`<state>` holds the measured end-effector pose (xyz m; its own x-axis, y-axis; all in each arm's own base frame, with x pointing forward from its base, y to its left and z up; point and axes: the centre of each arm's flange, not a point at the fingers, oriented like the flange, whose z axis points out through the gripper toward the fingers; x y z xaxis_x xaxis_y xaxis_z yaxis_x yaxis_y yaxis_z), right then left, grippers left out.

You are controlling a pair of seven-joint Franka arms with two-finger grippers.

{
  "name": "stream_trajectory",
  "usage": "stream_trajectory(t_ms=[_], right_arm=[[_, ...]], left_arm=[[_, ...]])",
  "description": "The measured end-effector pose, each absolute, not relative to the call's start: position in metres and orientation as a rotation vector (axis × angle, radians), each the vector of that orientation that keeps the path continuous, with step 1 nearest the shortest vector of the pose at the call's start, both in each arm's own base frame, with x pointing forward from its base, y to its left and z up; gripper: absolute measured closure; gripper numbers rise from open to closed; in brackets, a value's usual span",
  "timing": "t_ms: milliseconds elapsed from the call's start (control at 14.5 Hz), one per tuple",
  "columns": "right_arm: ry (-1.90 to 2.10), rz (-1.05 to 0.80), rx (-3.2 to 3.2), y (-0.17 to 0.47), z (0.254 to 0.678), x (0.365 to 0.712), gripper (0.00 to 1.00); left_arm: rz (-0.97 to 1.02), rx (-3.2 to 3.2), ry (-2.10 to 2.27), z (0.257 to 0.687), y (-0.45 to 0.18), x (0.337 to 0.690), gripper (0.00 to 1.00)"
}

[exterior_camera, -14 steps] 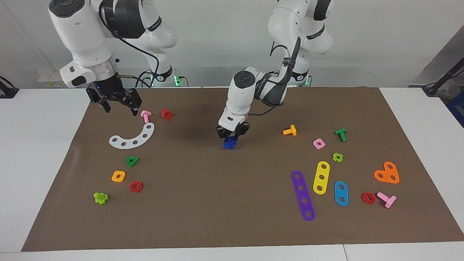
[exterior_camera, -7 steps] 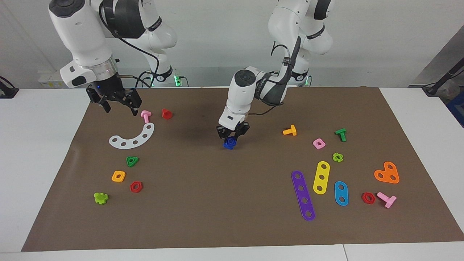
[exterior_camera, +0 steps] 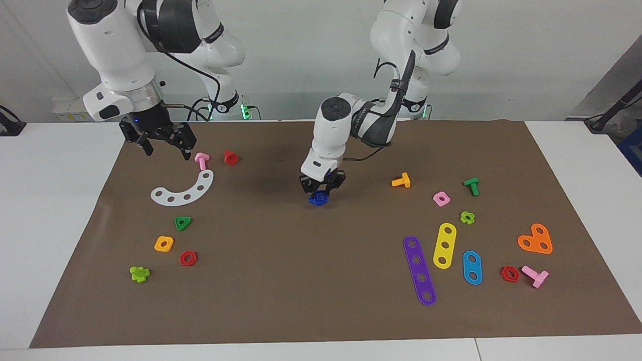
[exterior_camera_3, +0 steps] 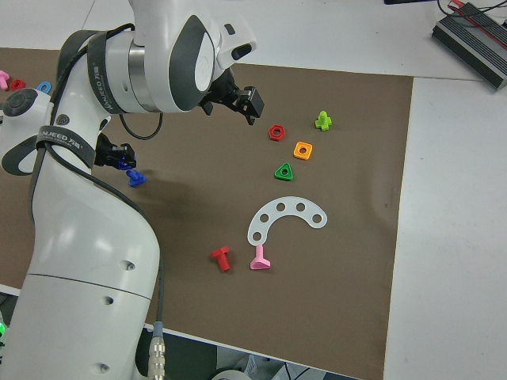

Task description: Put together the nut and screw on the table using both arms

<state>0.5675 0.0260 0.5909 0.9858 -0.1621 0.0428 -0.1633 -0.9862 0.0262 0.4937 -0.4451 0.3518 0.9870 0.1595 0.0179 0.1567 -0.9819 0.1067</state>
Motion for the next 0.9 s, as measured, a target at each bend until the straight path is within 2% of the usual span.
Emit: stream_trajectory(t_ms=[415, 899], right_arm=[[-0.252, 0.063, 3.101, 0.027, 0.591, 0.567, 0.00], [-0.251, 0.063, 3.101, 0.027, 0.591, 0.567, 0.00]], left_arm=[[-0.007, 3.044, 0.244, 0.362, -0.448, 0.494, 0.54], [-0.015, 3.038, 0.279, 0.351, -0.451, 0.491, 0.54]])
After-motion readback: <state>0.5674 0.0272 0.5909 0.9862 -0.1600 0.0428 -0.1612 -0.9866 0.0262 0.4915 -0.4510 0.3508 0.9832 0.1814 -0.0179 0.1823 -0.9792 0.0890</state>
